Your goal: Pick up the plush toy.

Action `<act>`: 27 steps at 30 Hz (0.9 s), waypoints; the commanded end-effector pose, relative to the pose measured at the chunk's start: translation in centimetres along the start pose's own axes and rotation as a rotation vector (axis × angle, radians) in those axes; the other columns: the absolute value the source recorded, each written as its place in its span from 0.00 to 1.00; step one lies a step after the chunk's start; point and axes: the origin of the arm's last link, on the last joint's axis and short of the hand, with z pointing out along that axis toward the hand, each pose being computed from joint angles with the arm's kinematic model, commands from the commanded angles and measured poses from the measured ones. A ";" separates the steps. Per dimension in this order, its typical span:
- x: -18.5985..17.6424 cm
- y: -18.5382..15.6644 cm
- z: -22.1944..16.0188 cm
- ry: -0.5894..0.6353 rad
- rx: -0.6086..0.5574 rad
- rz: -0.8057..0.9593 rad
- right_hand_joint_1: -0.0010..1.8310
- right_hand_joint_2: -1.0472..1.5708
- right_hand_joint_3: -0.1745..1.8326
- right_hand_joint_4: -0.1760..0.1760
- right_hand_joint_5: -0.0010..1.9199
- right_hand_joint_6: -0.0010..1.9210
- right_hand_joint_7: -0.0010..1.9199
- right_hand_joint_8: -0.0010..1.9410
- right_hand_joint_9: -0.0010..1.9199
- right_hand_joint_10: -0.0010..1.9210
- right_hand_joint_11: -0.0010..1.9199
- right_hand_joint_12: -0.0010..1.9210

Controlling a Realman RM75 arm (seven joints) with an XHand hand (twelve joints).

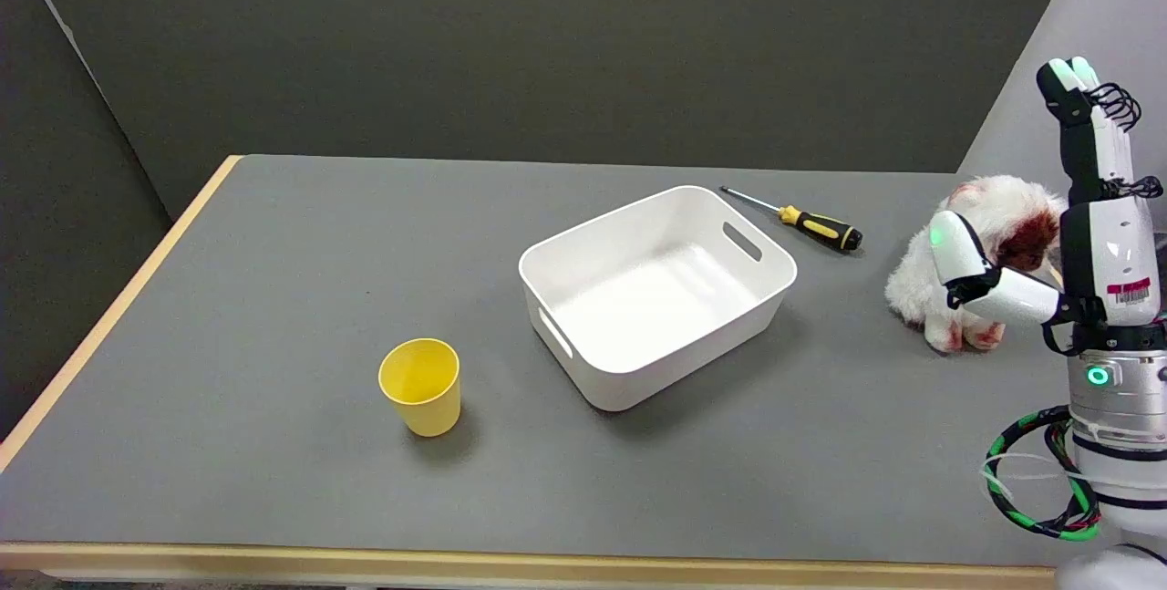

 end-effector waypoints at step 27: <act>0.8 9.5 -0.1 -0.004 -0.580 -0.339 0.30 0.60 0.56 0.30 0.02 0.19 0.02 0.14 0.00 0.12 0.00 0.31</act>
